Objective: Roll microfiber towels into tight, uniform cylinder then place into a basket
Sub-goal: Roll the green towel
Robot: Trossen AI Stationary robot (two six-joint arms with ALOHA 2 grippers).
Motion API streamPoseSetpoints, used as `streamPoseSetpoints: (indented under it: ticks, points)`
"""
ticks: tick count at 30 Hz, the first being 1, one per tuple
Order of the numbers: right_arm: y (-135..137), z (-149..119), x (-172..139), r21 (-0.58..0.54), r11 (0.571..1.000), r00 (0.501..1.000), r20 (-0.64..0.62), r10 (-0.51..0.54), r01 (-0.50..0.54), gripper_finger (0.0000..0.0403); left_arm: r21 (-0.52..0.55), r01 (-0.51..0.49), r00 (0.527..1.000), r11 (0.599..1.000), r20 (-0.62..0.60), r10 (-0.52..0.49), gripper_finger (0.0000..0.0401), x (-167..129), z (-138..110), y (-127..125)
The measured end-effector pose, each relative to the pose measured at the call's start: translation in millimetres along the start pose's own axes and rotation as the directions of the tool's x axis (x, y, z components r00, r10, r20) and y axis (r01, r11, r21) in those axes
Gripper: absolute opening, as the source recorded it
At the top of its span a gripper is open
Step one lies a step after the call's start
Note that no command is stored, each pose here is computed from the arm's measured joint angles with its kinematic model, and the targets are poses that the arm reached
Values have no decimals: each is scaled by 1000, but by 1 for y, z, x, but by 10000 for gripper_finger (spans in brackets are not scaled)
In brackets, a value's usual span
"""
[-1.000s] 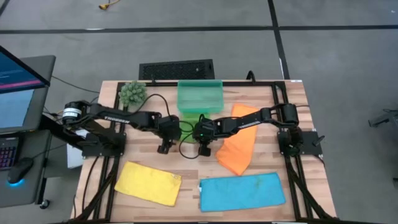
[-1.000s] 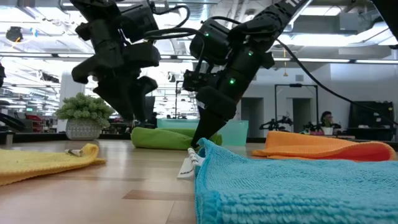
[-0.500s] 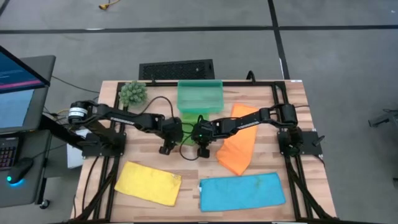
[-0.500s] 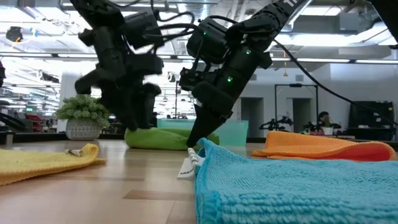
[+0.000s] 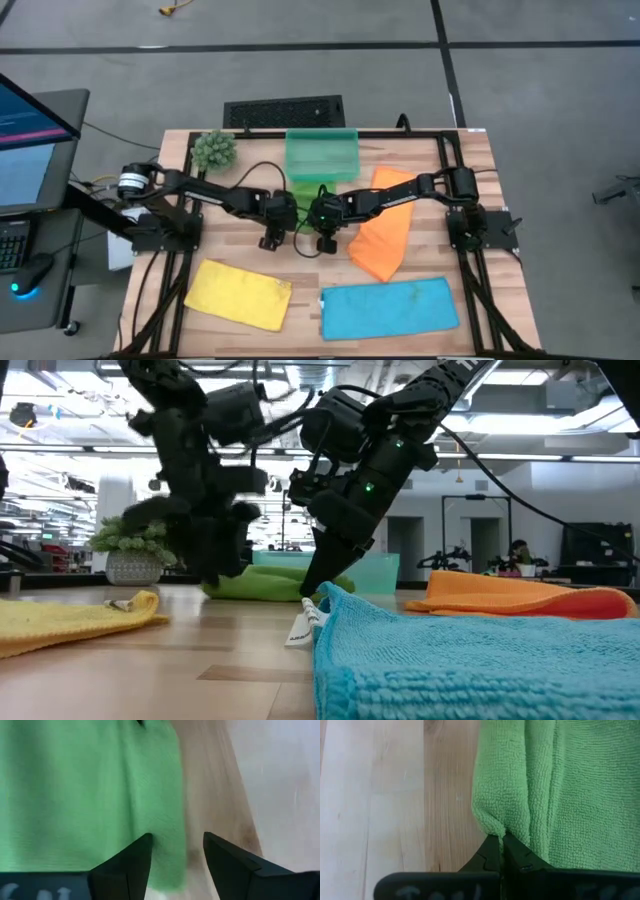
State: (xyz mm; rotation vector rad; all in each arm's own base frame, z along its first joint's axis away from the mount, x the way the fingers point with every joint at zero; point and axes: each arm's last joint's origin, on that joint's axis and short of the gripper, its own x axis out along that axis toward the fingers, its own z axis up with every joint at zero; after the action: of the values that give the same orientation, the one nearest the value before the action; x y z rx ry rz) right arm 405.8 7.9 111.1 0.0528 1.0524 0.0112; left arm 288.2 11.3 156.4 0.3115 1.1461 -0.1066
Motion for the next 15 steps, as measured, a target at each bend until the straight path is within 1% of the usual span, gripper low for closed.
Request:
streamPoseSetpoints:
  ticks: [2, 4, 7, 9, 11, 13, 15]
  points:
    - [0, 0, 0, -1, 1000, 1000, 0, 0, 0, 12, -3, -26, 999, 1000, 34, 26, 174, -10, 3, 2]
    - [0, 0, 0, -1, 1000, 1000, 0, 0, 0, 13, -4, -29, 998, 1000, 51, 29, 174, -18, 3, 3]
    - [0, 0, 0, -1, 1000, 1000, -1, 0, 0, 11, 4, 8, 998, 1000, 68, -8, 174, -26, 3, -1]
    - [0, 0, 0, -1, 1000, 1000, -1, 0, 0, 10, 26, 58, 996, 998, 64, -60, 174, -25, 2, -8]
    - [0, 0, 0, -1, 1000, 1000, -1, 0, 0, 10, 64, 78, 995, 995, 61, -82, 174, -22, -1, -16]
    - [0, 0, 0, -1, 1000, 1000, -1, 0, 0, 12, 89, 65, 996, 994, 49, -70, 174, -14, -4, -21]
    - [0, 0, 0, -1, 1000, 1000, -1, 0, 0, 13, 85, 34, 999, 996, 25, -36, 173, -9, -9, -23]
